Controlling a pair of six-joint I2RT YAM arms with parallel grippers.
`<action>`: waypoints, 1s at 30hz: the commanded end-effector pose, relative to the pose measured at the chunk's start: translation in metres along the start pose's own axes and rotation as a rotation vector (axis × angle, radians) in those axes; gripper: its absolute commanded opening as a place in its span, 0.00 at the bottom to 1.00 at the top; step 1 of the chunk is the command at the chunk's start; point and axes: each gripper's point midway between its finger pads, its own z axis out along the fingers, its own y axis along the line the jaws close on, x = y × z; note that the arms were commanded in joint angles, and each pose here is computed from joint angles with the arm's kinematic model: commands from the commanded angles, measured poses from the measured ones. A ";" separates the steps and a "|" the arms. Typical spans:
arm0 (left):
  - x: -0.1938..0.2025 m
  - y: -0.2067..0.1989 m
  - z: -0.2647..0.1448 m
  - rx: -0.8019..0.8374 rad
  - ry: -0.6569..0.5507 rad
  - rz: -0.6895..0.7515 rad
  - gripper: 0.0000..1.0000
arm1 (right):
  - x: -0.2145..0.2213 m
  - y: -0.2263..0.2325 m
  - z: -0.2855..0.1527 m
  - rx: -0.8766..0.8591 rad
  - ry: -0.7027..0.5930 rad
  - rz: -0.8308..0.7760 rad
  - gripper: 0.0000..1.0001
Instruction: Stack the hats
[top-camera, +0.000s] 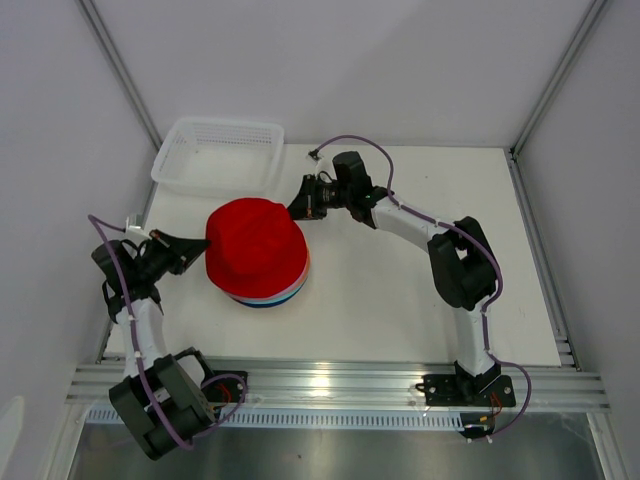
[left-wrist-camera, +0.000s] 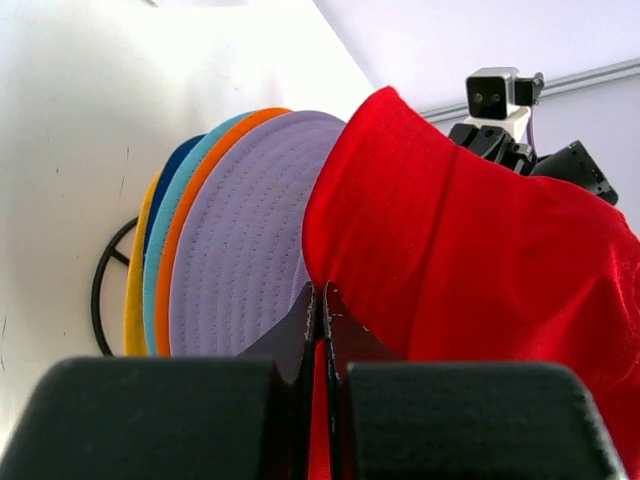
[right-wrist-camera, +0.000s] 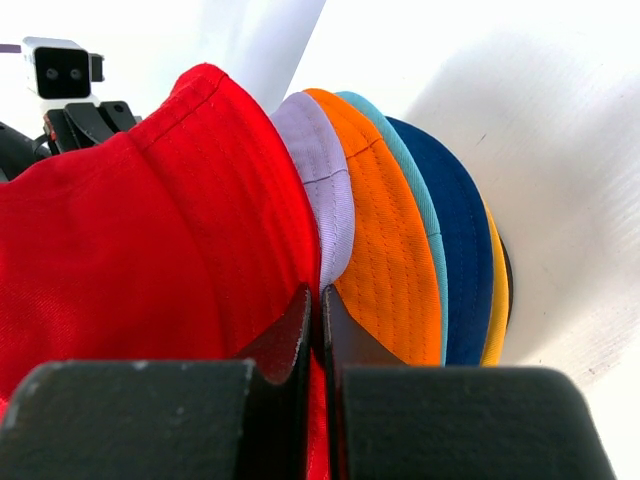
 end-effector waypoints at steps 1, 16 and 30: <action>-0.003 -0.001 -0.001 -0.016 0.002 0.017 0.01 | -0.005 -0.007 0.000 0.034 -0.033 -0.002 0.00; 0.032 0.093 0.009 -0.614 -0.056 -0.010 0.01 | -0.006 -0.009 -0.001 0.074 -0.054 -0.022 0.00; 0.032 0.095 -0.024 -0.745 -0.143 0.086 0.07 | -0.018 0.001 -0.011 0.081 -0.080 -0.055 0.04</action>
